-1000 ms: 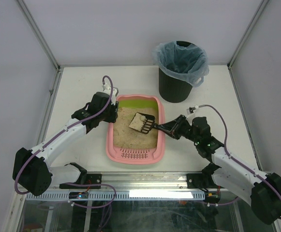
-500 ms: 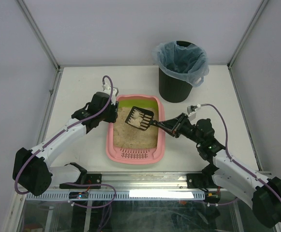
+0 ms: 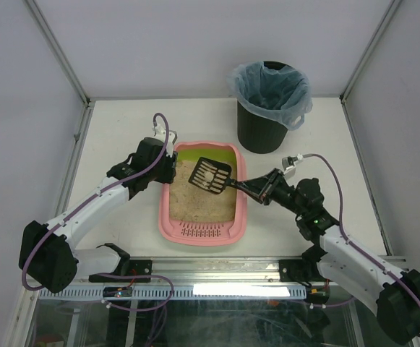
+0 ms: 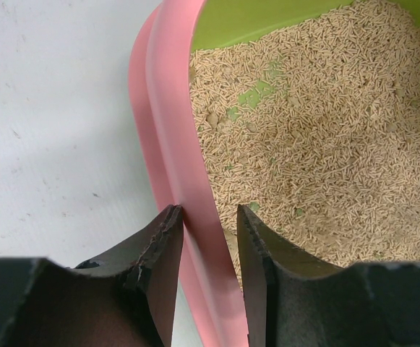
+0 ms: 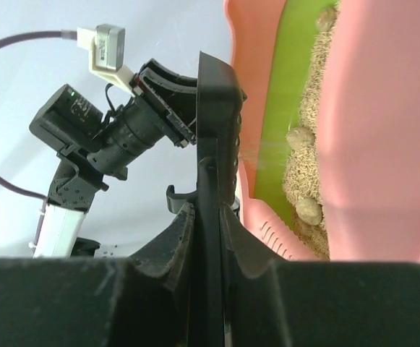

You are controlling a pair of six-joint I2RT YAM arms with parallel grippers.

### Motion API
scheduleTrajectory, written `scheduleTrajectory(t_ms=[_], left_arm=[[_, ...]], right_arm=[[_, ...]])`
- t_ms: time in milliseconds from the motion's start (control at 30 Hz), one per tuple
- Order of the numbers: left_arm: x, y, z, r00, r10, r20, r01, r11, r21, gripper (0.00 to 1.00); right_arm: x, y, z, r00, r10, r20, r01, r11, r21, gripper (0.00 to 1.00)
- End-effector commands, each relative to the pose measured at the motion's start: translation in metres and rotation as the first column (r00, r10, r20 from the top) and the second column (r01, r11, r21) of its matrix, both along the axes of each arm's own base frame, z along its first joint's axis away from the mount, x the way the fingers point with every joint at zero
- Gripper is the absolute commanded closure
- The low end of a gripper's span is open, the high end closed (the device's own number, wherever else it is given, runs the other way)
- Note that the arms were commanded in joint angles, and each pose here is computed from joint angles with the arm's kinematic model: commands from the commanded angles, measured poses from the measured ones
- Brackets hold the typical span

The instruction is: Clean the litter box

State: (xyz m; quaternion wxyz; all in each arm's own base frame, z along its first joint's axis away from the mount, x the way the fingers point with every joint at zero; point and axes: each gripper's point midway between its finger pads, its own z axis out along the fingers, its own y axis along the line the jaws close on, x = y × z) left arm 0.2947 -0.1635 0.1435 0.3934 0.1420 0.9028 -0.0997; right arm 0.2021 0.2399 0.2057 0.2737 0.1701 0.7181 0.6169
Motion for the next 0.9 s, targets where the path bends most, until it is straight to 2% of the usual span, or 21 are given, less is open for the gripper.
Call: scheduleTrajectory(t_ms=[0,33,100,133,167,233,267,367,400,500,533,600,633,733,767,833,867], left_arm=[[-0.002,-0.018,0.008,0.998,-0.066,0.015,0.067,0.996,-0.061,0.64],[-0.001,-0.018,0.01,0.998,-0.064,0.019,0.066,0.996,-0.062,0.64],[0.001,-0.02,0.01,0.997,-0.069,0.019,0.07,0.996,-0.06,0.64],[0.0,-0.02,0.009,0.997,-0.07,0.015,0.07,0.996,-0.061,0.64],[0.0,-0.019,0.009,0.998,-0.069,0.016,0.069,0.996,-0.059,0.64],[-0.003,-0.018,0.01,0.998,-0.067,0.019,0.068,0.996,-0.064,0.64],[-0.002,-0.018,0.01,0.998,-0.067,0.022,0.068,0.996,-0.065,0.64],[-0.001,-0.02,0.013,0.997,-0.07,0.027,0.071,0.995,-0.069,0.64],[-0.001,-0.019,0.013,0.997,-0.07,0.026,0.071,0.995,-0.069,0.64],[-0.003,-0.019,0.011,0.997,-0.073,0.022,0.074,0.995,-0.071,0.64],[-0.003,-0.02,0.011,0.997,-0.073,0.021,0.075,0.995,-0.073,0.64],[-0.002,-0.021,0.013,0.997,-0.077,0.023,0.079,0.994,-0.076,0.64],[-0.002,-0.021,0.013,0.997,-0.076,0.024,0.077,0.994,-0.075,0.64],[-0.003,-0.019,0.012,0.997,-0.07,0.026,0.072,0.995,-0.072,0.64],[-0.003,-0.018,0.014,0.997,-0.07,0.03,0.072,0.995,-0.073,0.64],[-0.002,-0.019,0.015,0.997,-0.071,0.034,0.073,0.995,-0.074,0.64],[-0.002,-0.019,0.015,0.997,-0.072,0.034,0.074,0.994,-0.074,0.64]], right_arm=[[-0.01,0.02,0.042,0.97,0.169,0.175,-0.17,0.985,-0.006,1.0],[-0.008,0.021,0.035,0.976,0.164,0.144,-0.165,0.986,-0.008,1.0],[0.007,0.004,0.015,0.999,0.002,0.044,-0.004,0.999,0.039,1.0],[0.011,-0.002,0.014,0.998,-0.048,0.049,0.045,0.997,0.067,1.0],[0.006,0.004,0.016,0.997,0.003,0.073,-0.008,0.998,0.065,1.0],[-0.01,0.026,0.026,0.97,0.199,0.139,-0.202,0.979,0.008,1.0],[-0.009,0.029,0.03,0.964,0.217,0.157,-0.22,0.976,0.002,1.0],[0.015,0.002,0.009,0.998,-0.043,0.037,0.041,0.998,0.039,1.0],[0.012,0.003,0.014,0.997,-0.034,0.072,0.03,0.998,0.047,1.0],[-0.008,0.029,0.032,0.961,0.21,0.178,-0.208,0.978,-0.03,1.0],[-0.003,0.027,0.031,0.969,0.178,0.171,-0.175,0.984,-0.032,1.0],[0.012,0.008,0.017,0.997,-0.004,0.082,0.005,1.0,-0.003,1.0],[0.01,0.006,0.019,0.994,-0.009,0.112,0.006,1.0,0.025,1.0],[-0.015,0.032,0.035,0.945,0.253,0.207,-0.25,0.967,-0.041,1.0],[-0.014,0.031,0.03,0.951,0.251,0.183,-0.246,0.968,-0.049,1.0],[0.005,0.012,0.013,0.995,0.059,0.079,-0.058,0.998,-0.023,1.0],[0.008,0.006,0.016,0.995,0.0,0.097,-0.001,1.0,0.012,1.0]])
